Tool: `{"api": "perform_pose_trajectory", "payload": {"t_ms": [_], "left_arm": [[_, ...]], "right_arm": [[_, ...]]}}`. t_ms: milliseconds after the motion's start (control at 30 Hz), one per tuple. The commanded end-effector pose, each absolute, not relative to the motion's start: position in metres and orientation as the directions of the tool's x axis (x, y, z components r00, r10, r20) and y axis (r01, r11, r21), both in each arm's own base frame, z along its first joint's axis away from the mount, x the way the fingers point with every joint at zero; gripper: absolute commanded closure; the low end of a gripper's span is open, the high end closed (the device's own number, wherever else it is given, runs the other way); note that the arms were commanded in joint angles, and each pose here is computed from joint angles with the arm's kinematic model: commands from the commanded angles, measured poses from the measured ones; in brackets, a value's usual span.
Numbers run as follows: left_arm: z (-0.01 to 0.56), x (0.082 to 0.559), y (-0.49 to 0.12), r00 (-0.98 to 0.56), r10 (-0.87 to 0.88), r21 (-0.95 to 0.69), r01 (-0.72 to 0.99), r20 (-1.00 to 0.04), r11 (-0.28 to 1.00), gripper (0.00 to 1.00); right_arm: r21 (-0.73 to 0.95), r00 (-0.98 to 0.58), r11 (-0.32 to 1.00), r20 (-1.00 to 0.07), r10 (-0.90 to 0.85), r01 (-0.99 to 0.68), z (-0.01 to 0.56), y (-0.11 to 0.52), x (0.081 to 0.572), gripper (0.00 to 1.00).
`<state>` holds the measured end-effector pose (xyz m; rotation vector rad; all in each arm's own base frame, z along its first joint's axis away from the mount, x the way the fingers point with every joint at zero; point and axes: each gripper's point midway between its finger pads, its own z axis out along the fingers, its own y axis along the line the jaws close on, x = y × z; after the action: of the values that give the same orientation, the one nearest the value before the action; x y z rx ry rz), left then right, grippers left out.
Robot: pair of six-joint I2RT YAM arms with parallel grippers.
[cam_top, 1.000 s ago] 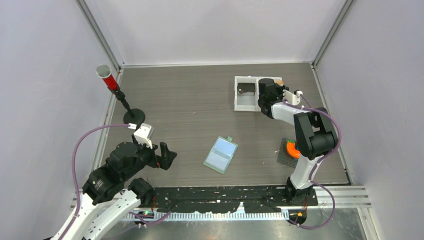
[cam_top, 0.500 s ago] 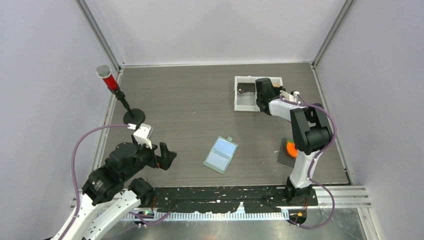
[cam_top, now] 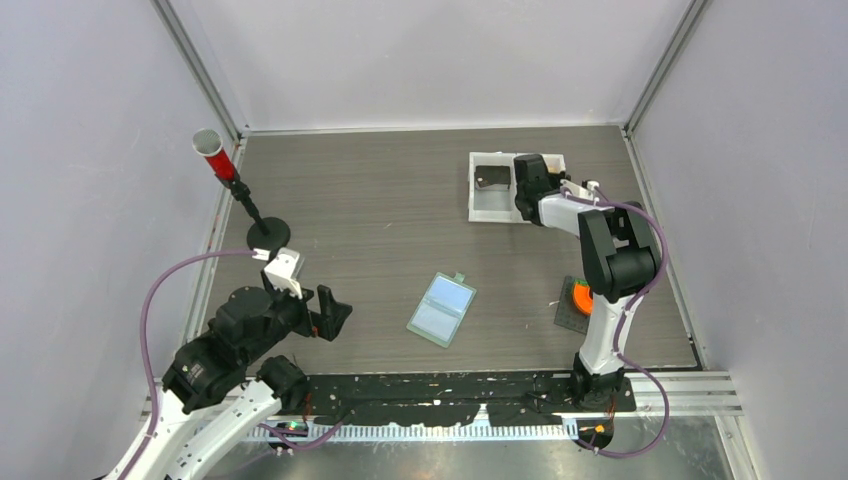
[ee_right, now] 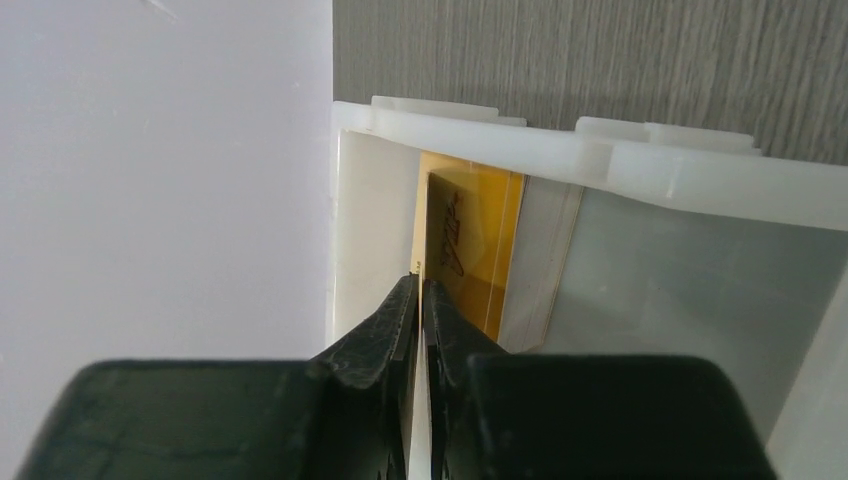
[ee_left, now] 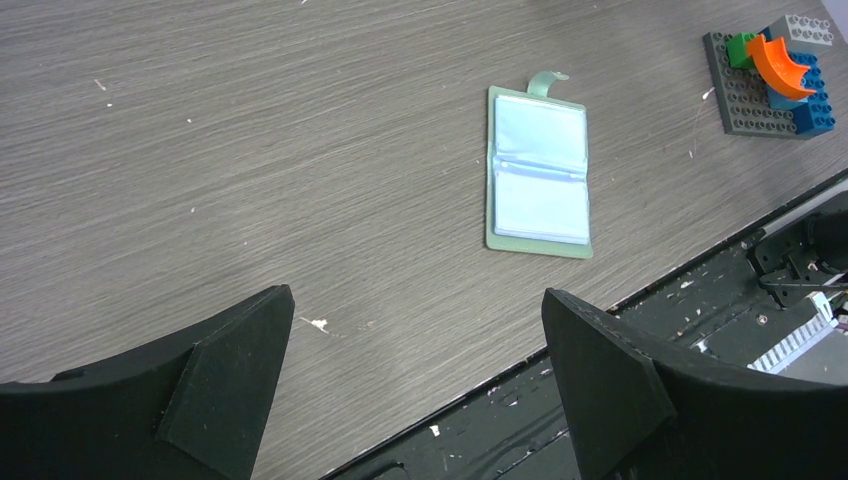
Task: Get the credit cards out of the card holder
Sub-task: Place the credit card in the storage box.
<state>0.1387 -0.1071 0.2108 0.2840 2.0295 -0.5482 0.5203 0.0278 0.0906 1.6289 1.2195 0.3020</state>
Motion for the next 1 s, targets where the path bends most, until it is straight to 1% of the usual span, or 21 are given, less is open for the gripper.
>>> {"api": "perform_pose_trajectory", "payload": {"t_ms": [0,133,200,267,333,433,500,567,700,767,833,867,900,967], "left_arm": [[0.212,0.143,-0.106,-0.492,-0.02,-0.248,0.403,-0.871,0.881,0.01],[0.211,0.144,-0.106,-0.499,-0.016,-0.247,0.401,-0.867,0.882,0.01],[0.211,0.144,-0.105,-0.499,-0.02,-0.247,0.395,-0.866,0.885,0.01],[0.211,0.144,-0.104,-0.498,-0.023,-0.247,0.389,-0.867,0.887,0.01],[0.21,0.145,-0.103,-0.499,-0.025,-0.245,0.382,-0.866,0.891,0.01],[0.21,0.145,-0.102,-0.499,-0.026,-0.244,0.377,-0.866,0.894,0.01],[0.209,0.145,-0.101,-0.501,-0.029,-0.243,0.369,-0.865,0.897,0.01],[0.209,0.145,-0.099,-0.502,-0.035,-0.245,0.358,-0.864,0.901,0.01],[0.211,0.146,-0.096,-0.488,-0.048,-0.244,0.346,-0.871,0.906,0.01],[0.211,0.146,-0.095,-0.487,-0.049,-0.242,0.342,-0.872,0.908,0.01],[0.211,0.146,-0.094,-0.488,-0.05,-0.242,0.339,-0.871,0.909,0.01],[0.211,0.146,-0.094,-0.49,-0.05,-0.243,0.338,-0.871,0.909,0.01],[0.211,0.145,-0.094,-0.49,-0.051,-0.244,0.338,-0.87,0.909,0.01],[0.212,0.145,-0.094,-0.481,-0.058,-0.248,0.34,-0.875,0.907,0.01]], "right_arm": [[0.851,0.462,0.043,-0.326,0.825,0.524,0.109,0.025,0.533,0.83],[0.845,0.446,0.06,-0.339,0.828,0.531,0.113,0.025,0.534,0.76],[0.843,0.437,0.063,-0.34,0.833,0.535,0.116,0.026,0.534,0.75],[0.835,0.423,0.098,-0.371,0.827,0.541,0.123,0.025,0.535,0.74],[0.831,0.418,0.105,-0.379,0.825,0.546,0.128,0.025,0.534,0.71],[0.832,0.414,0.082,-0.356,0.838,0.548,0.126,0.026,0.531,0.63],[0.829,0.402,0.101,-0.369,0.838,0.55,0.132,0.025,0.53,0.59],[0.82,0.391,0.123,-0.392,0.833,0.559,0.139,0.024,0.527,0.57],[0.81,0.362,0.144,-0.404,0.84,0.569,0.148,0.022,0.524,0.56],[0.804,0.341,0.167,-0.417,0.842,0.57,0.154,0.022,0.523,0.55],[0.787,0.288,0.232,-0.458,0.841,0.572,0.161,0.025,0.524,0.55],[0.794,0.277,0.25,-0.459,0.844,0.554,0.166,0.027,0.527,0.54],[0.785,0.229,0.3,-0.481,0.846,0.541,0.172,0.032,0.528,0.54],[0.786,0.17,0.355,-0.495,0.852,0.507,0.181,0.039,0.526,0.53]]}}
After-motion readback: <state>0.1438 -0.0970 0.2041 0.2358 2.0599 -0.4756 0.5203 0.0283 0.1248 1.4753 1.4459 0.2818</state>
